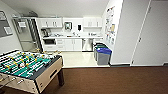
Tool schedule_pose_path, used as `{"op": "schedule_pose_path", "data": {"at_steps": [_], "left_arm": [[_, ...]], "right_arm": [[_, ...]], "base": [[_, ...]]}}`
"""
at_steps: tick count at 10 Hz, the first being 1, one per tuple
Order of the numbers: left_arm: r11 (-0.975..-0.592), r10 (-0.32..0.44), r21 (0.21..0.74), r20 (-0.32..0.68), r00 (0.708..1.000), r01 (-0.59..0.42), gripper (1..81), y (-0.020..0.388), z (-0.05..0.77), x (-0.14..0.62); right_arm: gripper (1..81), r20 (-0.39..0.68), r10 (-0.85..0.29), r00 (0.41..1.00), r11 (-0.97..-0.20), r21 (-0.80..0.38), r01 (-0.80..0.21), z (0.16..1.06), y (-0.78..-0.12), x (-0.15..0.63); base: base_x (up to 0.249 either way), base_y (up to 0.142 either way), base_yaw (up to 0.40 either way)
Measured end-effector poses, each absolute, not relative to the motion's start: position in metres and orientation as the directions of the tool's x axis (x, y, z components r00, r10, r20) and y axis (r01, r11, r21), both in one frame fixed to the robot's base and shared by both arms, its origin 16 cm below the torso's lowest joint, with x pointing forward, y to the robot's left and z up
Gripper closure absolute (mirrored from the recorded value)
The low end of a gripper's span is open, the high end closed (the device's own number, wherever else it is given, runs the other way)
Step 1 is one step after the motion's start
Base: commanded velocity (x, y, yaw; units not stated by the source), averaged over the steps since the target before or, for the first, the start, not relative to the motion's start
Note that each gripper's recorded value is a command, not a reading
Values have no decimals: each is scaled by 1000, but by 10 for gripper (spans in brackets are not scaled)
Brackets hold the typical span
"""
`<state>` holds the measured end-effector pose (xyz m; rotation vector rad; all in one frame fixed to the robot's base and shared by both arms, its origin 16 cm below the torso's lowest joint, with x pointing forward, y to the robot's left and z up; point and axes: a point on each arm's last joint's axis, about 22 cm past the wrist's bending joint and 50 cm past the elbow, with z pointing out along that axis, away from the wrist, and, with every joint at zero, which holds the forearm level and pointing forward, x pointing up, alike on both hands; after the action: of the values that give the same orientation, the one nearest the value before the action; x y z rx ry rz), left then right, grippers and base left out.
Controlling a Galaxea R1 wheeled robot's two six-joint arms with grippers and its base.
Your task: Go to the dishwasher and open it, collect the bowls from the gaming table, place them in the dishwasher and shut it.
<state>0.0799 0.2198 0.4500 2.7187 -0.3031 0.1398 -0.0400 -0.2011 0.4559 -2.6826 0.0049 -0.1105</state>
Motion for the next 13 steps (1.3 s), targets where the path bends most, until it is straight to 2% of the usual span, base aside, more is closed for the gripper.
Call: {"op": "schedule_pose_path", "data": {"at_steps": [3,13], "left_arm": [[-897,-193,380,125,973,-226,10,221,449,67],[-895,-189,381,143,971,-230,10,218,450,79]], "right_arm": [[10,55,-17,998,-894,-447,9,456,-196,-58],[10,74,-21,997,-895,-446,15,456,-196,-44]], "base": [[113,0,0],[143,0,0]]}}
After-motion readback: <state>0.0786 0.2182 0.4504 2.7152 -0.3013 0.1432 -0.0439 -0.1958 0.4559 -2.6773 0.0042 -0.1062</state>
